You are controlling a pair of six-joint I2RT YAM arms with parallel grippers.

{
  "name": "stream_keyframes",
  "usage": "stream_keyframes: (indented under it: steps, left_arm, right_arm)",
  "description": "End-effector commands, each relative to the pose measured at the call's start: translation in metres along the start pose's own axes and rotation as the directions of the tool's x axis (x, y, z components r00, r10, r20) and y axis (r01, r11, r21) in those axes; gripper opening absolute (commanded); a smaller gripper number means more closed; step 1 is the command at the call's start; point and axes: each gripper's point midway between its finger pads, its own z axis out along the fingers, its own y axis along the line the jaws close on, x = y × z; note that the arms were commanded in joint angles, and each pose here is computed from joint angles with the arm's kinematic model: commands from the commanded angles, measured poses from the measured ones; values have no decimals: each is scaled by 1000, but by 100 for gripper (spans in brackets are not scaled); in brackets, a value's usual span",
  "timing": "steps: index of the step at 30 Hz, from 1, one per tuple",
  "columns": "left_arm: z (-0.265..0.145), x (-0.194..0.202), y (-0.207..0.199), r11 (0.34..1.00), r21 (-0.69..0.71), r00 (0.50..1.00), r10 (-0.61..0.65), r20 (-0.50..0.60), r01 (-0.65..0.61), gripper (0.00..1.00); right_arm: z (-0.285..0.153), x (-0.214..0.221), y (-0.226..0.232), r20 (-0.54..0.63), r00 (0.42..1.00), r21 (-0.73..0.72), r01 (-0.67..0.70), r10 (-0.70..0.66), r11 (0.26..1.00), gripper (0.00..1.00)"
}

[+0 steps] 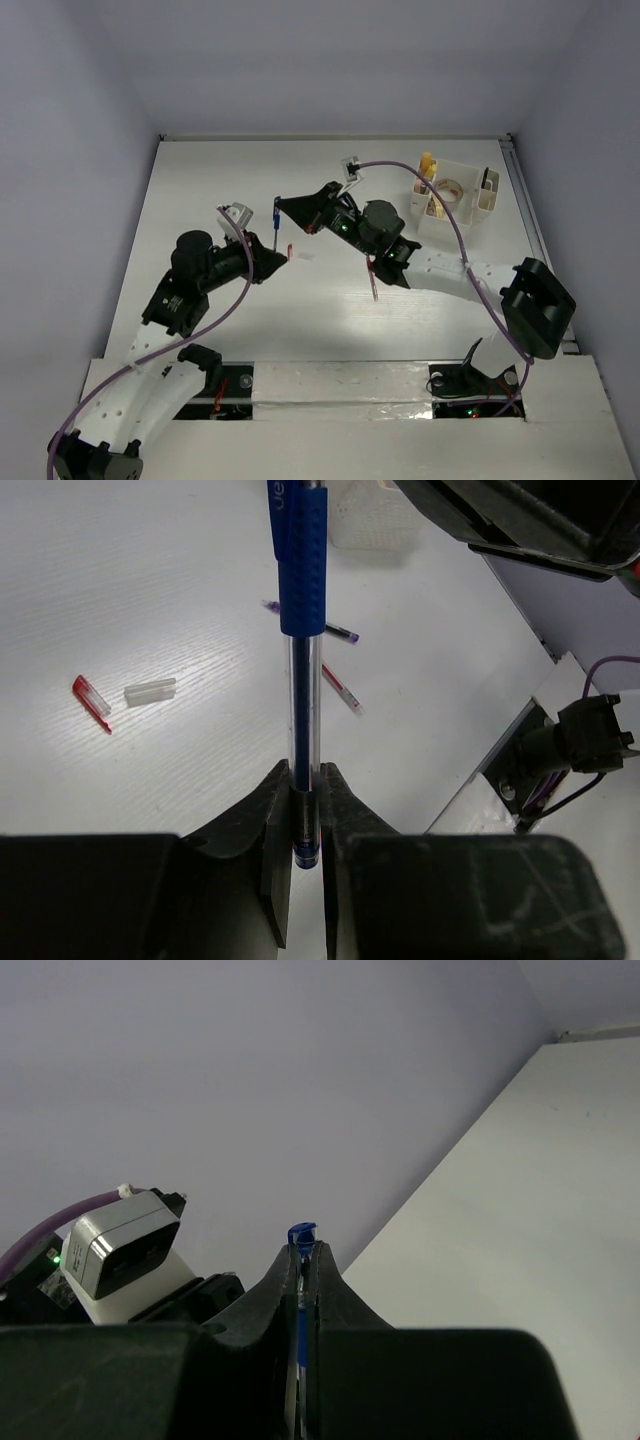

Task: Sort the stationery into containers
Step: Close the pen cap on the pen.

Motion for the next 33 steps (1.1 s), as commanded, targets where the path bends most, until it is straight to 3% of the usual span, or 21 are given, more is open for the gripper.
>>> stream_keyframes:
  steps: [1, 10, 24, 29, 33]
  left_arm:
    - [-5, -60, -21, 994, 35, 981, 92, 168, -99, 0]
    - [-11, -101, -39, 988, 44, 960, 135, 245, -150, 0]
    - [-15, -139, -56, 981, 50, 940, 165, 299, -188, 0]
    - [-10, -135, -57, 981, 78, 944, 147, 296, -178, 0]
    - [-5, -106, -43, 988, 72, 964, 117, 240, -138, 0]
  right_arm:
    - [-23, 47, 3, -200, 980, -37, -14, 7, 999, 0]
    - [-42, 88, -2, -326, 940, -66, -128, 100, 990, 0]
    - [-76, 143, -9, -442, 884, -30, -184, 152, 982, 0]
    - [-81, 138, -10, -419, 895, -24, -183, 157, 983, 0]
    - [-79, 125, -6, -387, 913, -26, -151, 130, 988, 0]
